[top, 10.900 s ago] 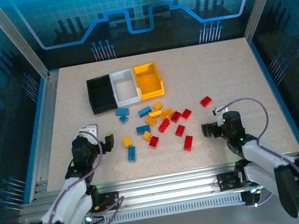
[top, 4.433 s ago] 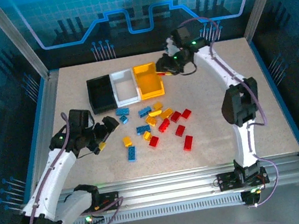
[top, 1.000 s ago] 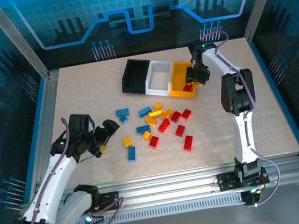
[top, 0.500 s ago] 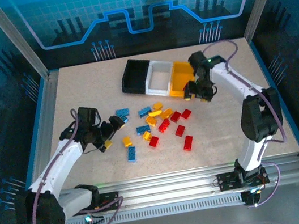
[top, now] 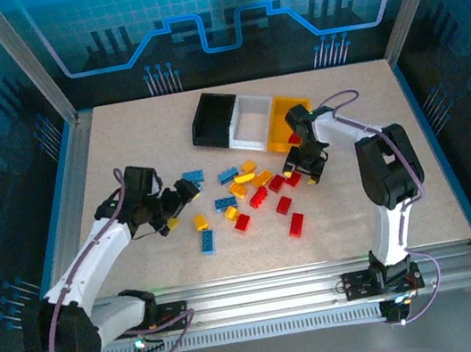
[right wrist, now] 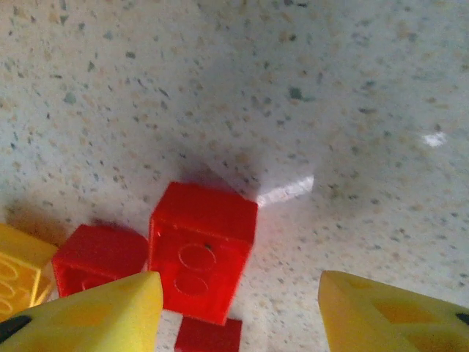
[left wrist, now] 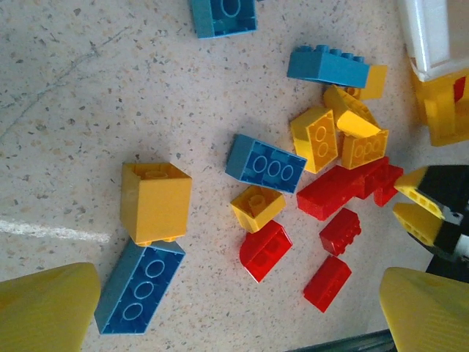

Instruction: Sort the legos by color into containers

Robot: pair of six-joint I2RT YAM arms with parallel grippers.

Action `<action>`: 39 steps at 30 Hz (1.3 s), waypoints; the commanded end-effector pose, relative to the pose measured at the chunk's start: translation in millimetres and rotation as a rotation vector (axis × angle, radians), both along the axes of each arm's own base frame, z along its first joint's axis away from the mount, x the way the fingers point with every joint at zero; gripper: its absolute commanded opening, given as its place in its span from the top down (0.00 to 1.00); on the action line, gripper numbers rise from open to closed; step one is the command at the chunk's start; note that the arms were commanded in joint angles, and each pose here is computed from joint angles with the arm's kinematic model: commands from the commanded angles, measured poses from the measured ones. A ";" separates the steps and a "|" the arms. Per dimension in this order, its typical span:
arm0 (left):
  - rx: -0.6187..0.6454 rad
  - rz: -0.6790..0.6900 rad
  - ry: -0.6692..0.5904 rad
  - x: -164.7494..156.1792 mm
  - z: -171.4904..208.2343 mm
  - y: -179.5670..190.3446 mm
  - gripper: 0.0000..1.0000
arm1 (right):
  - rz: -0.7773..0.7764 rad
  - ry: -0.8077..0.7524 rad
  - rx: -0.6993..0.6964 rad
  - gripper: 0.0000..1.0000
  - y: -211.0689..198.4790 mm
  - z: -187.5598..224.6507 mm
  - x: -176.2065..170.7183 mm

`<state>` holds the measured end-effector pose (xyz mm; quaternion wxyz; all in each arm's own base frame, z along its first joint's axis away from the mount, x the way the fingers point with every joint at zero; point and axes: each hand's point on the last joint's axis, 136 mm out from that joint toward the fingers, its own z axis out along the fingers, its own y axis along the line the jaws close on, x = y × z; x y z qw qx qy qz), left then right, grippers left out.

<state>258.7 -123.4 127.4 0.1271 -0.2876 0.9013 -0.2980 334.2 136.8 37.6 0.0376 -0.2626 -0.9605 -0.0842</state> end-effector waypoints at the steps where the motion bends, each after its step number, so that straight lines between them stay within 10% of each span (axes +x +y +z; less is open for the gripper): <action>1: 0.009 -0.011 -0.019 -4.6 11.7 0.8 0.01 | -0.029 -0.001 0.026 0.41 10.6 -1.4 11.0; 12: 0.027 0.007 -0.008 -16.1 8.0 7.2 0.01 | -0.032 0.040 0.036 0.44 15.2 -21.4 11.1; 25: 0.018 0.012 -0.009 -20.8 3.4 7.6 0.01 | -0.011 -0.007 0.019 0.72 8.5 -7.7 5.6; 39: -0.006 -0.002 0.003 -29.7 -2.2 4.8 0.01 | 0.043 -0.264 0.047 0.72 5.9 94.4 55.1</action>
